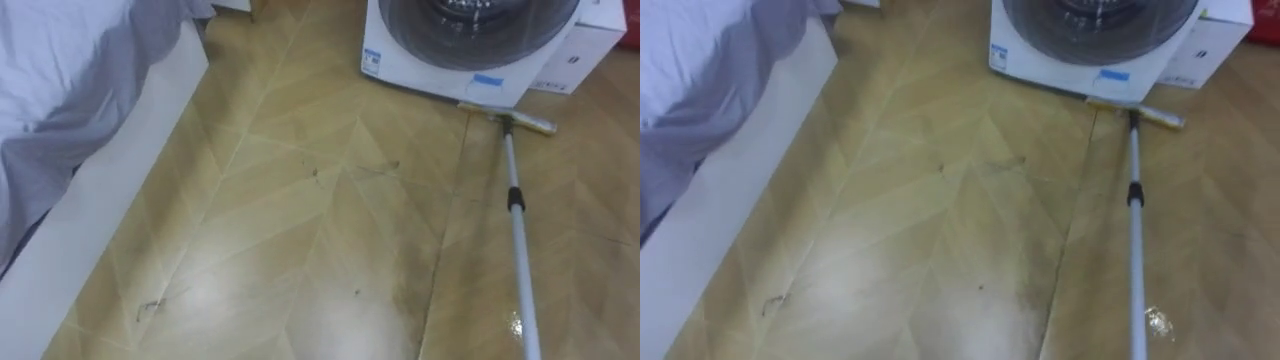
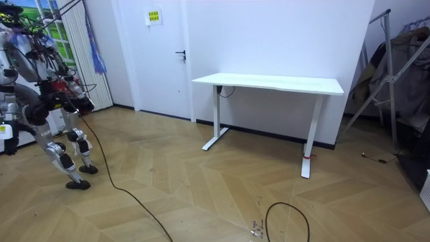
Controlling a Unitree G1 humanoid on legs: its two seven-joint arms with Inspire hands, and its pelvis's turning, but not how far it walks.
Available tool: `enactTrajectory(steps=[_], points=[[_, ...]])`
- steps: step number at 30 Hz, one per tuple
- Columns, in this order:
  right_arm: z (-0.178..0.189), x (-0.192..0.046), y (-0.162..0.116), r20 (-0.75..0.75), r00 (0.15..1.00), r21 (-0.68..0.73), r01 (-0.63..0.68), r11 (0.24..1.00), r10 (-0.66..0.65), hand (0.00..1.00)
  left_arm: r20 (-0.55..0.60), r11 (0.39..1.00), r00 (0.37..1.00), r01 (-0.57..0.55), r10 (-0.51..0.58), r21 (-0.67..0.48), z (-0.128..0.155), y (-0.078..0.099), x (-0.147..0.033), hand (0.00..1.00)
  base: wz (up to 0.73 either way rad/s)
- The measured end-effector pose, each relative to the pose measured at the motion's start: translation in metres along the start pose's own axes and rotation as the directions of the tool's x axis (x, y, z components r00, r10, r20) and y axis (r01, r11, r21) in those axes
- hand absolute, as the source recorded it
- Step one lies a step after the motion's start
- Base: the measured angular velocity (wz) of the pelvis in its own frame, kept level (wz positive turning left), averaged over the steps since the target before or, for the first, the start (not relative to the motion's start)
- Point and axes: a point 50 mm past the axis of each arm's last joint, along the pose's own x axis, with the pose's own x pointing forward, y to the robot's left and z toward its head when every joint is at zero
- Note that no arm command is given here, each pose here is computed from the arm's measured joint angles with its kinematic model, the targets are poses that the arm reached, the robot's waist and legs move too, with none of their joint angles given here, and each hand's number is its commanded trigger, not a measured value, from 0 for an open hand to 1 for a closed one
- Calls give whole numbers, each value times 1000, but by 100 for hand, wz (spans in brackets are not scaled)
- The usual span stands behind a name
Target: Mop floor
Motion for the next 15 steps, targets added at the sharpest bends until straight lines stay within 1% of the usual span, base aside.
enactTrajectory(steps=[1, 2, 3, 4, 6, 9, 11, 15], points=[[-9, 2, -1, -19, 1000, -21, 10, 1000, -11, 100, -6, 1000, 1000, -1, 1, -9, -2, 0, 0, 0, 8], [-26, 4, -1, -57, 998, -59, 27, 998, -31, 100, -22, 999, 1000, -11, 10, -30, -8, 2, 0, 0, 0], [-43, 6, 2, -89, 996, -85, 24, 996, -32, 100, -27, 999, 999, -30, 30, -22, -12, 6, 0, 0, 0], [-50, 7, 4, -103, 994, -95, 18, 995, -28, 100, -33, 999, 999, -41, 41, -13, -15, 8, 1, 0, -4], [-70, 8, 13, -140, 990, -125, -13, 992, -5, 100, -55, 997, 996, -64, 67, 52, -28, 10, 0, 0, -11], [-83, 8, 24, -167, 985, -137, -54, 989, 31, 100, -64, 990, 995, -72, 80, 123, -33, 10, -1, 0, -15], [-83, 7, 31, -167, 985, -155, -77, 985, 51, 100, -60, 986, 995, -73, 83, 147, -33, 10, -1, 0, -26], [-81, 7, 38, -169, 982, -163, -113, 980, 85, 100, -55, 985, 995, -76, 85, 157, -32, 10, 0, 0, -7]])
